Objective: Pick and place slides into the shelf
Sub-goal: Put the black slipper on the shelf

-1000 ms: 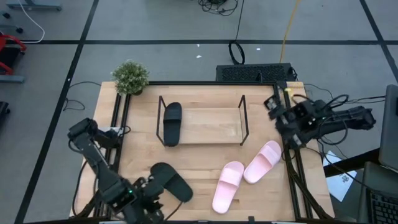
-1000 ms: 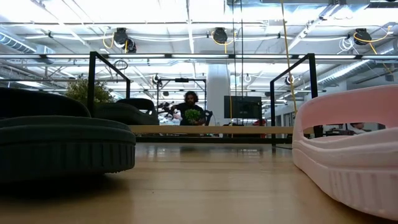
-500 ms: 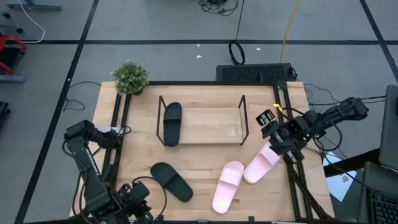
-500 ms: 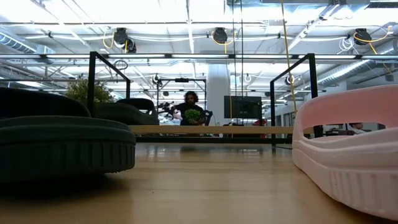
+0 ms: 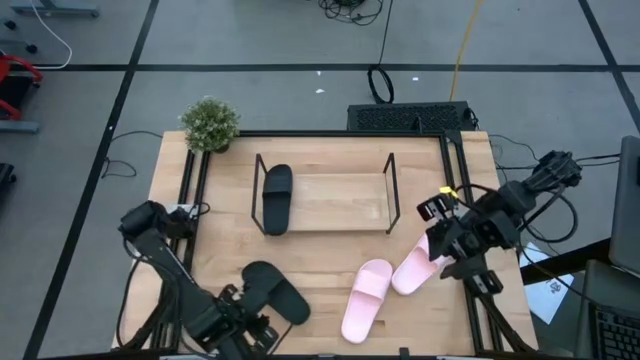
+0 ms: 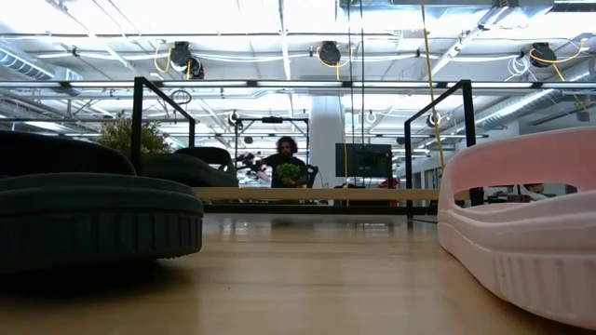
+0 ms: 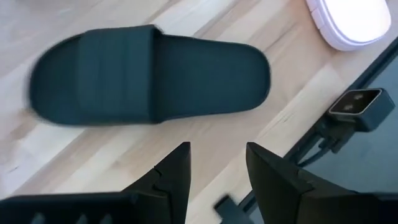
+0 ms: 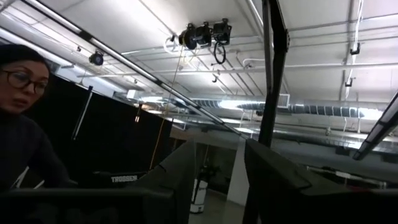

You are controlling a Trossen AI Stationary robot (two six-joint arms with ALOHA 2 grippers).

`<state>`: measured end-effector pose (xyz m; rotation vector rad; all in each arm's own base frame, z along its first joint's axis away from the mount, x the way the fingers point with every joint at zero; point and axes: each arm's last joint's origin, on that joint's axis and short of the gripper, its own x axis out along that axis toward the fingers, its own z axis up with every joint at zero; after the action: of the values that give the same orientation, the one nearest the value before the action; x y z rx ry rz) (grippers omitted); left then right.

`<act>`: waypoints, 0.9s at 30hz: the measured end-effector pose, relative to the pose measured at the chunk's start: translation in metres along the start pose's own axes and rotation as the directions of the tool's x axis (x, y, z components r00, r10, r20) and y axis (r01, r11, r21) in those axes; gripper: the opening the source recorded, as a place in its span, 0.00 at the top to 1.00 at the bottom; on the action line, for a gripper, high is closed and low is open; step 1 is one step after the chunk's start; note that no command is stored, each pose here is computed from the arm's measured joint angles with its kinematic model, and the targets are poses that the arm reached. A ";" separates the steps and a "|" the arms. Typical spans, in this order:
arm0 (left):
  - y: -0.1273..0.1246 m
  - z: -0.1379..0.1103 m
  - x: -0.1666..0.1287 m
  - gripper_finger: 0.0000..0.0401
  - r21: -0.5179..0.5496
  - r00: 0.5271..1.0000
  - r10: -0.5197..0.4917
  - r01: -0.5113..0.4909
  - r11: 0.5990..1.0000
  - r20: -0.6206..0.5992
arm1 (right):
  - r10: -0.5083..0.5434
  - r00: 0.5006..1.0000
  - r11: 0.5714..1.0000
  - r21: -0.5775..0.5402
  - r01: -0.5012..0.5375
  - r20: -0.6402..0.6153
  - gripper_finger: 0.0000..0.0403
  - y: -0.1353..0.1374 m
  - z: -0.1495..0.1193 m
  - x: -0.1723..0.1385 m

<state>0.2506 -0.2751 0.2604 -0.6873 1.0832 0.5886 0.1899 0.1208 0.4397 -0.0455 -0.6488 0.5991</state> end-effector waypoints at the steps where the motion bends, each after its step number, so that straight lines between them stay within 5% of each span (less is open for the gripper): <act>1: -0.002 0.000 0.004 0.63 -0.004 1.000 -0.004 0.004 1.000 -0.001 | -0.003 1.000 1.000 0.000 0.003 -0.003 0.68 0.000 0.000 0.000; 19: -0.012 0.012 0.013 0.63 -0.051 0.998 -0.055 0.054 0.997 -0.019 | -0.050 0.999 0.999 0.000 0.050 -0.021 0.68 -0.002 -0.001 0.000; 27: -0.029 0.026 -0.007 0.63 -0.051 0.981 -0.194 0.193 0.980 -0.006 | -0.053 0.998 0.999 0.000 0.053 -0.029 0.68 -0.002 -0.001 0.000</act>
<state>0.2845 -0.2747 0.2811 -0.8304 1.0009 0.4461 0.1915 0.1197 0.4391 -0.0361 -0.6198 0.5471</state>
